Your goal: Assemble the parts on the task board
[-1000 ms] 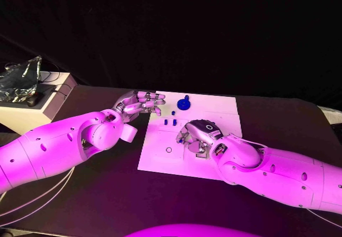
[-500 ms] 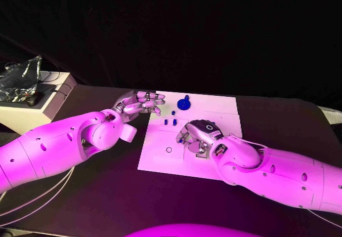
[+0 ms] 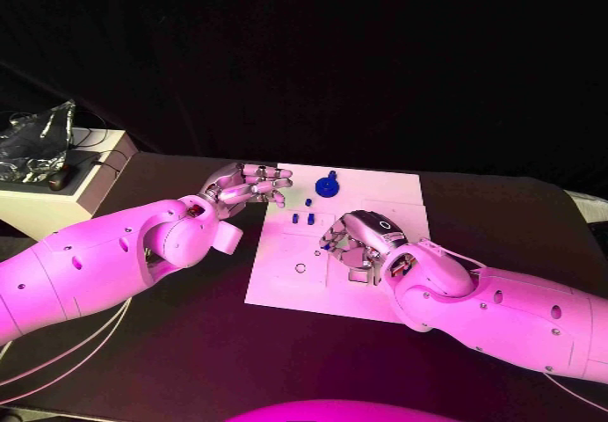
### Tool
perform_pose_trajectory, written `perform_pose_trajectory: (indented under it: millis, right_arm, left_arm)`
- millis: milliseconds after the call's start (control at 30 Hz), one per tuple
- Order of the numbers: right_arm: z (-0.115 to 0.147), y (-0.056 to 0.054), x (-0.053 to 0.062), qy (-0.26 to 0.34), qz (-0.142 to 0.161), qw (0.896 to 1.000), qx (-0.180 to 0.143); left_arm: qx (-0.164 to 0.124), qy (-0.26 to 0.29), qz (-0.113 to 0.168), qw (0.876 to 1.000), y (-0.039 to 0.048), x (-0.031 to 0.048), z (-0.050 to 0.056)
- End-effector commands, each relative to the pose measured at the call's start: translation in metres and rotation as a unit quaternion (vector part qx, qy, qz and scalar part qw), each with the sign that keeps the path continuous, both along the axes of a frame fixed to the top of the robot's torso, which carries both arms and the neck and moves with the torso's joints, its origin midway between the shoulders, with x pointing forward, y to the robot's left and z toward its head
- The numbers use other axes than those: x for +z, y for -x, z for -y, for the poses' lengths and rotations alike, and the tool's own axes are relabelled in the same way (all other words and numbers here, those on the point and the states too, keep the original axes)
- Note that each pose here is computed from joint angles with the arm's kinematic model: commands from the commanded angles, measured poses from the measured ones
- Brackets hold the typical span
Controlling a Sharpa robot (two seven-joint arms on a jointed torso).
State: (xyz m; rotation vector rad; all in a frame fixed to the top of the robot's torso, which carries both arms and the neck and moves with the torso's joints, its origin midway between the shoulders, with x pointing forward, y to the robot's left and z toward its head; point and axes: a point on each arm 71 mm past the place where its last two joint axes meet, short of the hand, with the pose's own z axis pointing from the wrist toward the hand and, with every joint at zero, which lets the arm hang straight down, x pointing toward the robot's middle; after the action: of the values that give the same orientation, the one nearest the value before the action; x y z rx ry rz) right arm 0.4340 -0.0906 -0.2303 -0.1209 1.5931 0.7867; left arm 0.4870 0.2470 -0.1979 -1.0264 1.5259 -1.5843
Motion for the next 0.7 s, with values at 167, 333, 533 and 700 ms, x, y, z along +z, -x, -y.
perform_pose_trajectory:
  millis: [167,333,533,700]
  right_arm:
    - [0.007,-0.008,-0.002,-0.06,-0.148,0.986,-0.056]
    - [0.008,-0.016,0.001,-0.068,-0.218,0.971,-0.074]
    - [0.002,-0.024,0.008,-0.053,-0.257,0.962,-0.075]
    - [-0.006,-0.025,0.011,-0.023,-0.256,0.964,-0.064]
  left_arm:
    - [-0.009,0.005,-0.003,1.0,0.0006,0.0,0.001]
    - [-0.011,0.004,-0.004,1.0,0.0006,-0.0003,0.001]
    - [-0.012,0.004,-0.006,1.0,0.0004,-0.0006,0.001]
    - [-0.013,0.004,-0.006,1.0,0.0003,-0.0008,0.002]
